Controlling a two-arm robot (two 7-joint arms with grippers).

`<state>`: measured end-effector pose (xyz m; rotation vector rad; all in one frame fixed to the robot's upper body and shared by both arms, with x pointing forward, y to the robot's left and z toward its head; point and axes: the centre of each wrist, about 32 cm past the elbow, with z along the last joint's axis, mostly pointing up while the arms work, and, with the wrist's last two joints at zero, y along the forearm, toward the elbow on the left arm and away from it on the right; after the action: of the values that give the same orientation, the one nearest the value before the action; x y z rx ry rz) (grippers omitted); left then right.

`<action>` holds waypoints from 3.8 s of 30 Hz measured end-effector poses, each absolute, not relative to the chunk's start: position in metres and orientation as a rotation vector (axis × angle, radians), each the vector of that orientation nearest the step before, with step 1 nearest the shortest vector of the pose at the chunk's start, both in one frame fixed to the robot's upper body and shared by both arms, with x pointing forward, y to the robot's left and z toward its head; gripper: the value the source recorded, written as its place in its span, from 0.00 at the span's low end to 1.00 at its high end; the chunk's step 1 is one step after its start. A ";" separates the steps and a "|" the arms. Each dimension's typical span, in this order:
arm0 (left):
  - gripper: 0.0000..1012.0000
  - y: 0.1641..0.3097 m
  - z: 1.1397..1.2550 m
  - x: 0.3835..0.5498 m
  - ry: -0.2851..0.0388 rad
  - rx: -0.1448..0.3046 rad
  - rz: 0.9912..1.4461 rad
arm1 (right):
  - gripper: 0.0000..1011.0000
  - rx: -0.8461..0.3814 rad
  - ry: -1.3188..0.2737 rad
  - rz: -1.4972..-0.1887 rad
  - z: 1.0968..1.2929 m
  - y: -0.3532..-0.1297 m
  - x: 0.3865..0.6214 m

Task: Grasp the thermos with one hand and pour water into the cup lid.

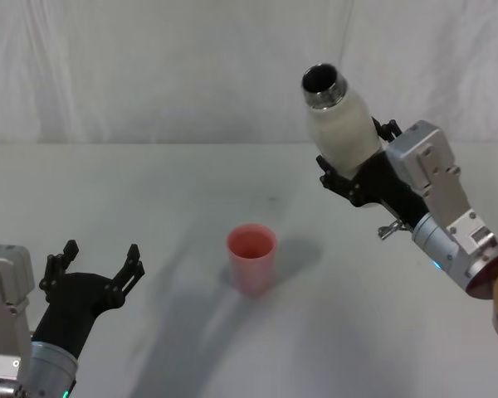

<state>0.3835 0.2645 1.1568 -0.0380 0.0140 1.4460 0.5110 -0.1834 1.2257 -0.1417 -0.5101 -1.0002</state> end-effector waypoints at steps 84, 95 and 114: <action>0.99 0.265 1.157 0.384 0.014 -0.038 1.446 | 0.95 0.037 -0.065 -1.147 1.138 -0.219 0.519; 0.99 0.265 1.157 0.384 0.014 -0.038 1.446 | 0.95 0.038 -0.053 -1.150 1.133 -0.219 0.520; 0.99 0.265 1.157 0.384 0.014 -0.038 1.446 | 0.95 0.045 -0.043 -1.158 1.131 -0.218 0.520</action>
<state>0.3835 0.2645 1.1568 -0.0380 0.0141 1.4460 0.5201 -0.2183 1.1312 0.0451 -0.0432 -1.1579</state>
